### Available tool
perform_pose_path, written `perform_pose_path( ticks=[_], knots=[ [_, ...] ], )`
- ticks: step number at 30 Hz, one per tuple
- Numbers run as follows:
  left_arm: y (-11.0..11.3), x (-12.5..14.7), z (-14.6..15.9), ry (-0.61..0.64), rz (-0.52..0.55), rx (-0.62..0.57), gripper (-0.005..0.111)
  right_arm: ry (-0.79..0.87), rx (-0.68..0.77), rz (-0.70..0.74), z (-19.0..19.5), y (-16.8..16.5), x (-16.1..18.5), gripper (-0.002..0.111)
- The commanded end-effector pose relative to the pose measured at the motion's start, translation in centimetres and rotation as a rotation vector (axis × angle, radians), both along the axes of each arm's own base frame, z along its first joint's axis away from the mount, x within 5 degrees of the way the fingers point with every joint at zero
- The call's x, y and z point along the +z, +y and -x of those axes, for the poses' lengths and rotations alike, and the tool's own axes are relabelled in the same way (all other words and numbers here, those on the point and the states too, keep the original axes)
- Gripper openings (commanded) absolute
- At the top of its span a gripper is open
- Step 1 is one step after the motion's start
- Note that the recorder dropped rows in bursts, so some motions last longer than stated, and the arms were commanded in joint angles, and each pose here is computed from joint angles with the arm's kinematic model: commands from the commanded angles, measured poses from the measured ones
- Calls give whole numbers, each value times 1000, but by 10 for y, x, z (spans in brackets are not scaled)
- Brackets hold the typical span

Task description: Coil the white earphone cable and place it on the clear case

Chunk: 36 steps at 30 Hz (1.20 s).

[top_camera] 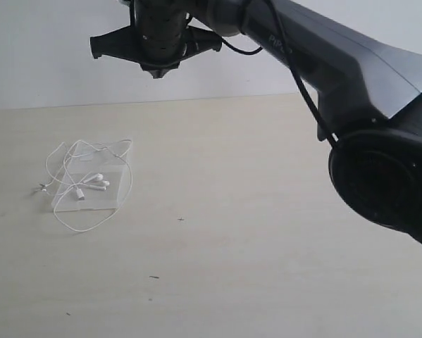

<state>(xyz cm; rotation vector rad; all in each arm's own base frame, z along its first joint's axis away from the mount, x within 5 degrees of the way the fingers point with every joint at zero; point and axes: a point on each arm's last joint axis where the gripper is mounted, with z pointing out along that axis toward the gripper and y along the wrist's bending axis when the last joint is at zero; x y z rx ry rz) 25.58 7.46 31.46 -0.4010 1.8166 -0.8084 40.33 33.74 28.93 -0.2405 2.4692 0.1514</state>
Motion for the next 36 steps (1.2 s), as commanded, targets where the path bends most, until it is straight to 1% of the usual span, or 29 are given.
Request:
perform_pose_path(
  ticks=[1,3,5,7,9,15,19,25,28,31,34,36],
  knots=[
    [-15,13,19,-39,40,-31,0,-47,90,19,31,19,26,0],
    [-20,17,27,-60,32,-43,0,-75,135,34,45,30,33,0],
    [-24,22,33,-80,20,-44,0,-101,216,50,64,41,43,0],
    [-29,24,40,-85,21,-50,0,-111,265,25,82,50,56,0],
    [-36,26,48,-100,25,-85,0,-136,300,-3,101,55,73,0],
    [-56,28,69,-145,42,-214,0,-210,388,-76,151,57,122,0],
    [-71,28,88,-176,41,-289,0,-293,446,-89,184,54,153,0],
    [-89,28,115,-240,13,-315,0,-370,539,-157,227,36,198,0],
    [-100,22,129,-258,4,-347,0,-428,604,-164,246,21,221,0],
    [-111,14,139,-253,3,-407,0,-492,661,-184,262,-2,247,0],
    [-121,7,148,-248,-18,-462,0,-545,686,-266,280,-40,280,0],
    [-124,5,151,-249,-32,-474,0,-585,690,-329,291,-72,302,0]
  ],
)
